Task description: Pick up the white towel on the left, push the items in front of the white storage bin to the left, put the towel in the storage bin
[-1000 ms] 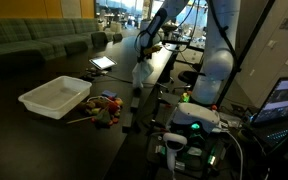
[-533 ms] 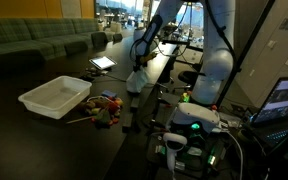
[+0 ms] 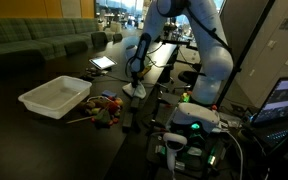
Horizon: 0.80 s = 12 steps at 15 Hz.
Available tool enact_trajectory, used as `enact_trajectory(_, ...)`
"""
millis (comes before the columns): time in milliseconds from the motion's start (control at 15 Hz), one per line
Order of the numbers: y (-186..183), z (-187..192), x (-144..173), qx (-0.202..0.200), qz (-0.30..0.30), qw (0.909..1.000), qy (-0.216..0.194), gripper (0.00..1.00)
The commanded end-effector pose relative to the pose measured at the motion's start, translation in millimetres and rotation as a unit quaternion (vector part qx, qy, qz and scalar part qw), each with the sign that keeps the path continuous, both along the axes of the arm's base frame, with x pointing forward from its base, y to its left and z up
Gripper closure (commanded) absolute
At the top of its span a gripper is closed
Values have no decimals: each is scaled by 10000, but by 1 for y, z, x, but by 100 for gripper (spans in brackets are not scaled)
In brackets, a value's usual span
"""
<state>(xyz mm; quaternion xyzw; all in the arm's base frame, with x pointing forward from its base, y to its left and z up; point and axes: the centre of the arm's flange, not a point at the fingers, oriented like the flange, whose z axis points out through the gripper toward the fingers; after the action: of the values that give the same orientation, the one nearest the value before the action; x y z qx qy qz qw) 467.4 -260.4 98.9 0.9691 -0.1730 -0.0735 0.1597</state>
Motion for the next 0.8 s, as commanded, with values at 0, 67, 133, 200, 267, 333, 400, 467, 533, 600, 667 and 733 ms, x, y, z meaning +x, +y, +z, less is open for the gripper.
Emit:
enact_trajectory(0,-14,-30,22,-100,160,9998,97,96)
enact_trajectory(67,-18,-35,26,-103,175,9997,110,96)
enact_trajectory(133,-20,-43,30,-131,178,9997,119,96)
enact_trajectory(200,-22,-50,34,-145,188,9996,133,96)
enact_trajectory(267,-24,-58,38,-151,193,9996,139,96)
enact_trajectory(333,-25,-66,43,-158,194,9995,166,96)
enact_trajectory(400,-26,-75,46,-185,206,9993,233,96)
enact_trajectory(467,-27,-84,48,-197,211,9991,304,96)
enact_trajectory(533,-30,-94,48,-229,207,9987,414,96)
enact_trajectory(600,-33,-98,49,-248,213,9981,522,96)
enact_trajectory(667,-38,-98,47,-289,150,9972,667,96)
enact_trajectory(733,-42,-100,45,-322,85,9966,748,96)
